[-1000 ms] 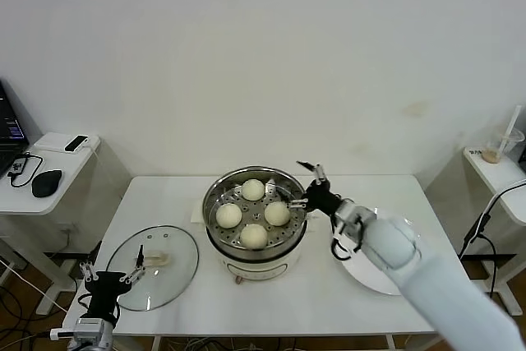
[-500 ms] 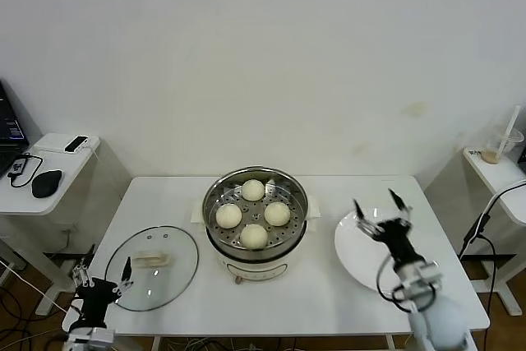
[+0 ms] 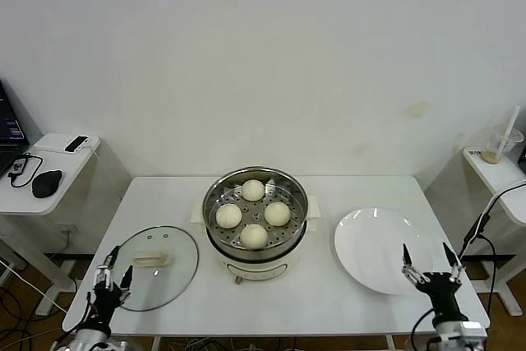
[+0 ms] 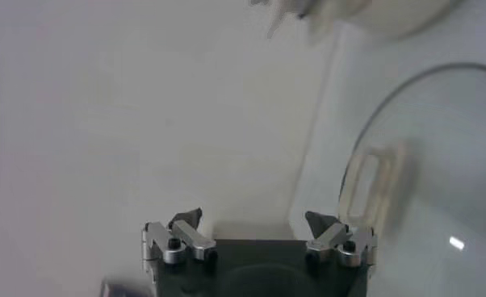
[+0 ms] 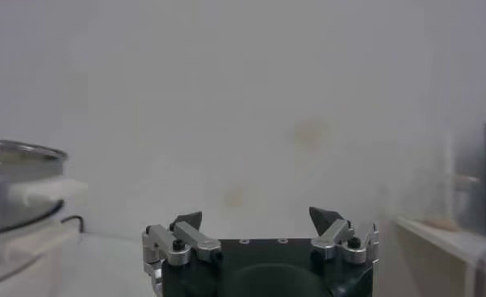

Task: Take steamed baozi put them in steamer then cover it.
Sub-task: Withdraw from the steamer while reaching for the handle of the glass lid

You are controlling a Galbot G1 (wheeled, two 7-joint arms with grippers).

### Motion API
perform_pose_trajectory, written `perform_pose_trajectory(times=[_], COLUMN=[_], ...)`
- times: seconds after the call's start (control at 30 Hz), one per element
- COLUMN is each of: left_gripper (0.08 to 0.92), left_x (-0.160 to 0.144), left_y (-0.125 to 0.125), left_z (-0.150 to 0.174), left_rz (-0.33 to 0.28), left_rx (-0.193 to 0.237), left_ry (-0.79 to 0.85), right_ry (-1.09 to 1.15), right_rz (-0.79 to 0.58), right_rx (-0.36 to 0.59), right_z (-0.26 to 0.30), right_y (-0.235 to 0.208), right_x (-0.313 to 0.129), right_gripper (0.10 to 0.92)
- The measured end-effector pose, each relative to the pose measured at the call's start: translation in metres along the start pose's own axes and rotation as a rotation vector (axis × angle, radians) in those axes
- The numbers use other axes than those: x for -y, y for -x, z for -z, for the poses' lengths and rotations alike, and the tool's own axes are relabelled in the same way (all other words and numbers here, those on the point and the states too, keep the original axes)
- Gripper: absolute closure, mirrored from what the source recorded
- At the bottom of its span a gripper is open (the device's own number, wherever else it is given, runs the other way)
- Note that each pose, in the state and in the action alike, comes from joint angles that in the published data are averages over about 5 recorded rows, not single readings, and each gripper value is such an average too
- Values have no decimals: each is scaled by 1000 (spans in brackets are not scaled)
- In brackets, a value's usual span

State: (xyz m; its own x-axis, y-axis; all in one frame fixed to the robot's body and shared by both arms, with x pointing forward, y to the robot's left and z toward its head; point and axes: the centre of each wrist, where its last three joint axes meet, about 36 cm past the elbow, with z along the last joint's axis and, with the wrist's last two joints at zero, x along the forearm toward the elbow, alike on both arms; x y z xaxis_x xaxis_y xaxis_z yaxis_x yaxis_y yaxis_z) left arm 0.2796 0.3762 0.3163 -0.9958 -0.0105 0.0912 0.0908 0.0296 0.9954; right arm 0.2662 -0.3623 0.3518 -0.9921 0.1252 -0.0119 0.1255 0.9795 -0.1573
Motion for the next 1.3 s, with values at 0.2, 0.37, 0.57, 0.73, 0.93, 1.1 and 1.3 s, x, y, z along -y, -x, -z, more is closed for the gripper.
perform_pose_trajectory(times=[0.2,0.37,0.57,0.73,0.93,1.1,1.3], left_gripper=[177,177,177,177,177,177,250], left_x=[13,22,27,29,31,34,35], left_y=[13,30,52,67,80,91,100], left_z=[7,9,7,2,-2,-3,-5], left_rz=[-40,-60,-70,-71,-77,-78,-81], left_rx=[40,57,57,46,37,27,19], left_ry=[68,96,119,134,138,134,125], right_ry=[-17,-34,-50,-53,-51,-52,-53], right_rz=[-42,-72,-94,-102,-105,-108,-111], right_rx=[-18,-27,-42,-47,-54,-61,-66], right_z=[0,0,-1,-2,-3,-5,-6], right_y=[-17,-28,-38,-41,-43,-45,-47], right_x=[11,20,27,30,29,29,29], right_gripper=[200,200,200,200,200,200,200])
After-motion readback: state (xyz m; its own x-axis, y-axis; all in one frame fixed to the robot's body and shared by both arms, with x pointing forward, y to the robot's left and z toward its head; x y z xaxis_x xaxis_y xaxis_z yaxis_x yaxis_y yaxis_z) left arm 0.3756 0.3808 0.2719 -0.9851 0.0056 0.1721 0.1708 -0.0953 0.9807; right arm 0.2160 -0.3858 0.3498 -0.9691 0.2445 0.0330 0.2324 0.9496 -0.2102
